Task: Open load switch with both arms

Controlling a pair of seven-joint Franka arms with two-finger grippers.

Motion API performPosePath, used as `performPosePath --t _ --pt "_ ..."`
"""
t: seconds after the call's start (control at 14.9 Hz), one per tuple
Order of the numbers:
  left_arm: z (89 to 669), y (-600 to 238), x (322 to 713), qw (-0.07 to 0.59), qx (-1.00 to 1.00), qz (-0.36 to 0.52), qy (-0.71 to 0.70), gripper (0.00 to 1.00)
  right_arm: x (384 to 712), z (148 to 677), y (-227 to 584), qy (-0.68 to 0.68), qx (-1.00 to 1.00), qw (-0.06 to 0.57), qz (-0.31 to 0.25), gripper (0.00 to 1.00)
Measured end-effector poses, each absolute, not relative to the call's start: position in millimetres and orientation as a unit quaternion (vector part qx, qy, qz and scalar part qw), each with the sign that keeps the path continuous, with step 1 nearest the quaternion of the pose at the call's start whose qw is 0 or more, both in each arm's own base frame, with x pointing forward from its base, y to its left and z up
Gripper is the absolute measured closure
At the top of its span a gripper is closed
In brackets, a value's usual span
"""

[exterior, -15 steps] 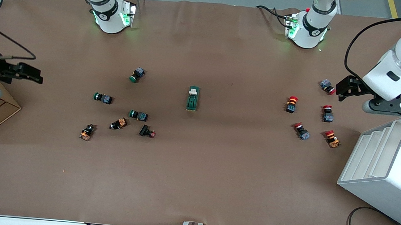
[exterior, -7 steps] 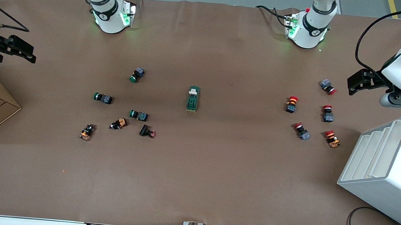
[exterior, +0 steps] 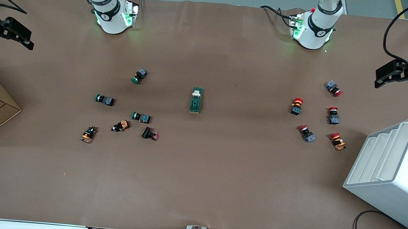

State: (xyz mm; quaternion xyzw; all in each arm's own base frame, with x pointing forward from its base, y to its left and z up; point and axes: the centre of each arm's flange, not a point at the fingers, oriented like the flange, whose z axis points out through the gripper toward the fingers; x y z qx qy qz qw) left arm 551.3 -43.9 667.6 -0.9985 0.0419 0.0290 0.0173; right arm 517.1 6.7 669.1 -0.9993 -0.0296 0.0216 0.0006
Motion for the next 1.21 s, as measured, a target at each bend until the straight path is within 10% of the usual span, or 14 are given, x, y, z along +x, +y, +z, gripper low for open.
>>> performPosePath --t 1.21 --pt "650.3 -48.1 526.1 0.008 -0.998 0.022 0.054 0.00 517.4 663.7 5.5 -0.024 -0.999 0.002 0.021 0.00"
